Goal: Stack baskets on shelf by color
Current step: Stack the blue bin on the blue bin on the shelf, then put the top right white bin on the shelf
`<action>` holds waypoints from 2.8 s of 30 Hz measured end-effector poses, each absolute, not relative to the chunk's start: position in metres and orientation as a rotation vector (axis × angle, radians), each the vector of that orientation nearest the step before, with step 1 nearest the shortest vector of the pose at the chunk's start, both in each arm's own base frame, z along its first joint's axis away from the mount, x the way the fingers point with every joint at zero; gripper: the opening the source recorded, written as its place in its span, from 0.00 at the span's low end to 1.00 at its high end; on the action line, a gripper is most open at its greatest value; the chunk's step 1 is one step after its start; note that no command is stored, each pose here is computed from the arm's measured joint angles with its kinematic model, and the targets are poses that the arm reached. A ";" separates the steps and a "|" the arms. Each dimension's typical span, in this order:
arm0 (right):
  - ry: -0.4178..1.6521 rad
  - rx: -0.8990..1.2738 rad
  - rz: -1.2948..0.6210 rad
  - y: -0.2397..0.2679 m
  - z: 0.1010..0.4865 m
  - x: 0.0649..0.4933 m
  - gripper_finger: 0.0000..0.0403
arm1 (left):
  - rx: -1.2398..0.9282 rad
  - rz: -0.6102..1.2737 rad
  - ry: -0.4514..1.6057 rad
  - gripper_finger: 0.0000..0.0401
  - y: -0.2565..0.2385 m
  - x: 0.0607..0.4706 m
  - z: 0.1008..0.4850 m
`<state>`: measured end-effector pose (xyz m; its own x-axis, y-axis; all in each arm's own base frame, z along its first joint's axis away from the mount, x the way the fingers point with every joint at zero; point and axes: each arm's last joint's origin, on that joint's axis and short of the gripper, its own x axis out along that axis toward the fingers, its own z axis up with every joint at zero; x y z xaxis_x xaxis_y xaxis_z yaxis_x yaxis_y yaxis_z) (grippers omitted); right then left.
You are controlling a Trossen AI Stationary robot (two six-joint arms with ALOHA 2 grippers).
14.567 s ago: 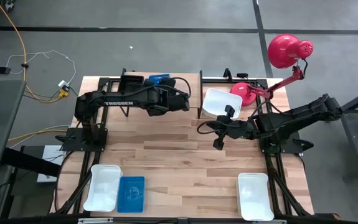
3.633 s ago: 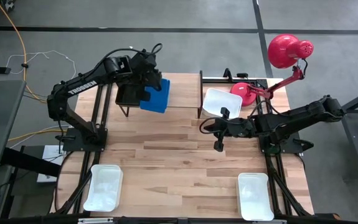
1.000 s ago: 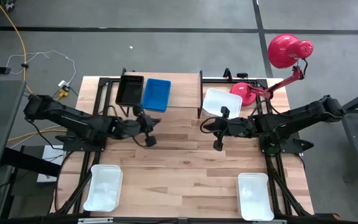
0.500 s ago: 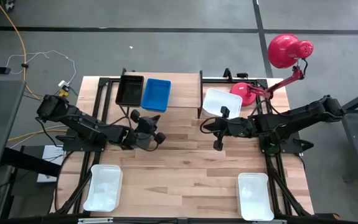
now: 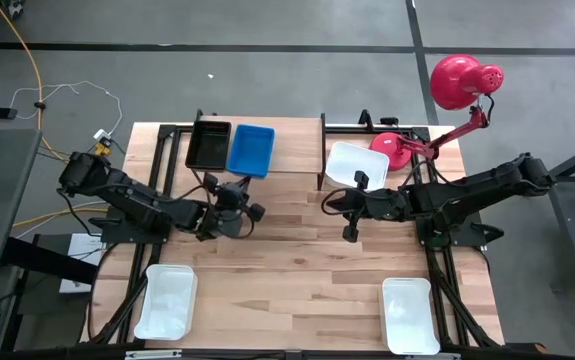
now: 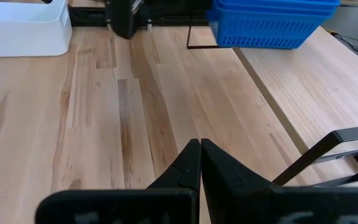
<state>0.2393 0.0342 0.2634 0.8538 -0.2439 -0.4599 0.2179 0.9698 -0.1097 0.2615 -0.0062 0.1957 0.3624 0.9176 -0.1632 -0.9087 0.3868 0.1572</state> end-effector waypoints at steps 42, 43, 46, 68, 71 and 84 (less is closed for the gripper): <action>0.618 0.271 -0.602 0.020 0.259 0.194 0.03 | 0.190 -0.028 0.195 0.00 -0.095 0.231 0.236; 0.641 0.285 -0.645 0.018 0.257 0.191 0.06 | 0.191 -0.006 0.189 0.00 -0.096 0.230 0.235; 0.692 0.318 -0.792 0.011 0.249 0.181 0.17 | 0.174 0.040 0.174 0.00 -0.098 0.228 0.236; 0.853 0.416 -1.570 -0.064 0.186 0.189 0.61 | 0.149 0.098 0.172 0.00 -0.096 0.229 0.236; 0.887 0.441 -1.601 -0.068 0.176 0.192 0.61 | 0.149 0.098 0.172 0.00 -0.096 0.229 0.236; 0.916 0.489 -1.663 -0.084 0.152 0.202 0.43 | 0.131 0.100 0.172 0.00 -0.096 0.229 0.236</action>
